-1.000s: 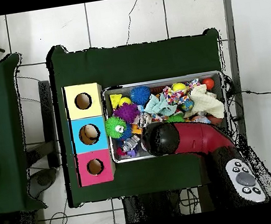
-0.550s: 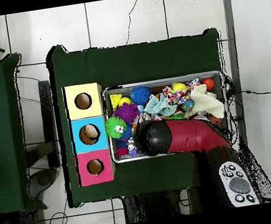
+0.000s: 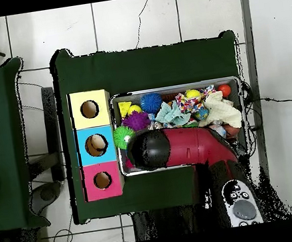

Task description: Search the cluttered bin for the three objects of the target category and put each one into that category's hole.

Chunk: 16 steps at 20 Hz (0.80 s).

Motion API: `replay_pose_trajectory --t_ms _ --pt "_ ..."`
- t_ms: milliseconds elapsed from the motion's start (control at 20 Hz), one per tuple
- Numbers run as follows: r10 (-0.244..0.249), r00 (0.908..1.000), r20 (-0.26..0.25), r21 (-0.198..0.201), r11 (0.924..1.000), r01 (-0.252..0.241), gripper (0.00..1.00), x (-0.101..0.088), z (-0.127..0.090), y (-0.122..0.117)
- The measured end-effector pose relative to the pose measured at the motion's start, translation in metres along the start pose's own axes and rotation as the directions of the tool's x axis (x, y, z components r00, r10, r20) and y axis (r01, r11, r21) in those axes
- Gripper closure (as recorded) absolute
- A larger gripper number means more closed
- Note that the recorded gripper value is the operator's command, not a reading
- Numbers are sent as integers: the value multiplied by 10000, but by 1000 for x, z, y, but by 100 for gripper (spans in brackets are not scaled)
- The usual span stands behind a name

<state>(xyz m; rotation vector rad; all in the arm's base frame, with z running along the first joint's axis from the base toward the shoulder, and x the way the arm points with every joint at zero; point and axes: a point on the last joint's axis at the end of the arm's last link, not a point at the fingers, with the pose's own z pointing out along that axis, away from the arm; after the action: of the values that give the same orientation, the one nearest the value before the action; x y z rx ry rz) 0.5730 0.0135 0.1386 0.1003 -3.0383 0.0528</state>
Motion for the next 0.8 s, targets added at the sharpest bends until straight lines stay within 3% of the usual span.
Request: replay_pose_trajectory --t_ms 500,800 --pt "-185 9998 120 -45 9998 185 100 -1 -30 40" --pt "-35 9999 131 -137 9999 37 100 13 -44 60"
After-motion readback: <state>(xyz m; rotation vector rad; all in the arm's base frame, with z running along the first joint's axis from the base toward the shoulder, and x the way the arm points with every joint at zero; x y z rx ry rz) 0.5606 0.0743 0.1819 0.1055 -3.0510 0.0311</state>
